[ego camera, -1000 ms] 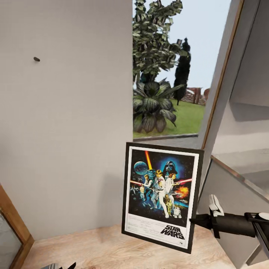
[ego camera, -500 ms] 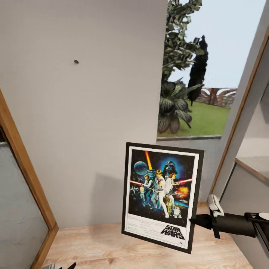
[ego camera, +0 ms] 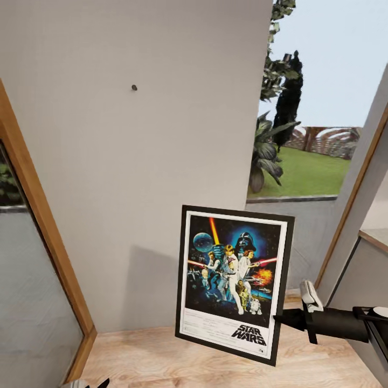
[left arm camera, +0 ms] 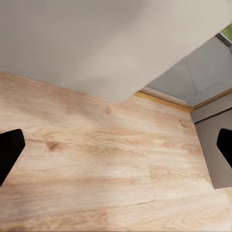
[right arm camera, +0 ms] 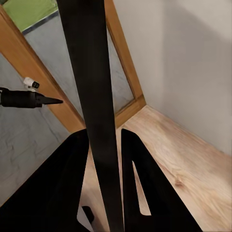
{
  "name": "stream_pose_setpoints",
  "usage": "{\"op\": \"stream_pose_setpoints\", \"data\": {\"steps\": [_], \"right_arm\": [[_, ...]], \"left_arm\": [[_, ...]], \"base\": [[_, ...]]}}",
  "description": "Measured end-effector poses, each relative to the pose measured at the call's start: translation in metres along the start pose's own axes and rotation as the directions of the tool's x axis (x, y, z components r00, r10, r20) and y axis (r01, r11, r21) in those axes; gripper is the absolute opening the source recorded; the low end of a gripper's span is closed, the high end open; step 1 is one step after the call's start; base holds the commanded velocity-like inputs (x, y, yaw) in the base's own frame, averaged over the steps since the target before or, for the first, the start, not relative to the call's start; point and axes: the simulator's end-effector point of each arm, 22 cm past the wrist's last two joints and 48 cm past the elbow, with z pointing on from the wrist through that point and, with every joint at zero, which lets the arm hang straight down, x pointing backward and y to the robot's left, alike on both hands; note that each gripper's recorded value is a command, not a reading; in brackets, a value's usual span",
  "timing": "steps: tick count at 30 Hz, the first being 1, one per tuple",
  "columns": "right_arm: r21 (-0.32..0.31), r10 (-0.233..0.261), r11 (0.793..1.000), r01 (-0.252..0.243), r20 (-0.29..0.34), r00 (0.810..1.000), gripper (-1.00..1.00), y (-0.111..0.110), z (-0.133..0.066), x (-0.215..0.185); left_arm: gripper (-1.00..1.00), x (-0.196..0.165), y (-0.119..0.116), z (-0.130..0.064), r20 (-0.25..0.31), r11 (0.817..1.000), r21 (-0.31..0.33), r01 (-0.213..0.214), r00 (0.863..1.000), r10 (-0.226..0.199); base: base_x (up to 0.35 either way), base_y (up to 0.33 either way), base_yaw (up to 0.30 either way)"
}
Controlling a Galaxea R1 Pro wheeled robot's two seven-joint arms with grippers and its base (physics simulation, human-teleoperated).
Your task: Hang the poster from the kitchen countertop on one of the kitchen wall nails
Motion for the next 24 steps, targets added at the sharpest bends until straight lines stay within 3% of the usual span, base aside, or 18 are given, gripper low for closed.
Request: {"op": "stream_pose_setpoints", "data": {"steps": [14, 24], "right_arm": [[0.000, 0.001, 1.000, -0.001, 0.000, 1.000, -1.00, -0.0001, 0.0001, -0.0001], [-0.001, 0.001, 1.000, -0.001, 0.004, 1.000, -1.00, 0.0005, -0.0003, -0.0015]], "left_arm": [[1.00, -0.0003, -0.0002, 0.0003, 0.000, 1.000, 0.001, -0.001, 1.000, 0.001], [1.00, -0.0016, 0.0003, -0.0005, 0.003, 1.000, 0.002, -0.002, 1.000, 0.002]], "base": [[0.006, 0.030, 0.095], [0.000, 0.000, 0.013]]}}
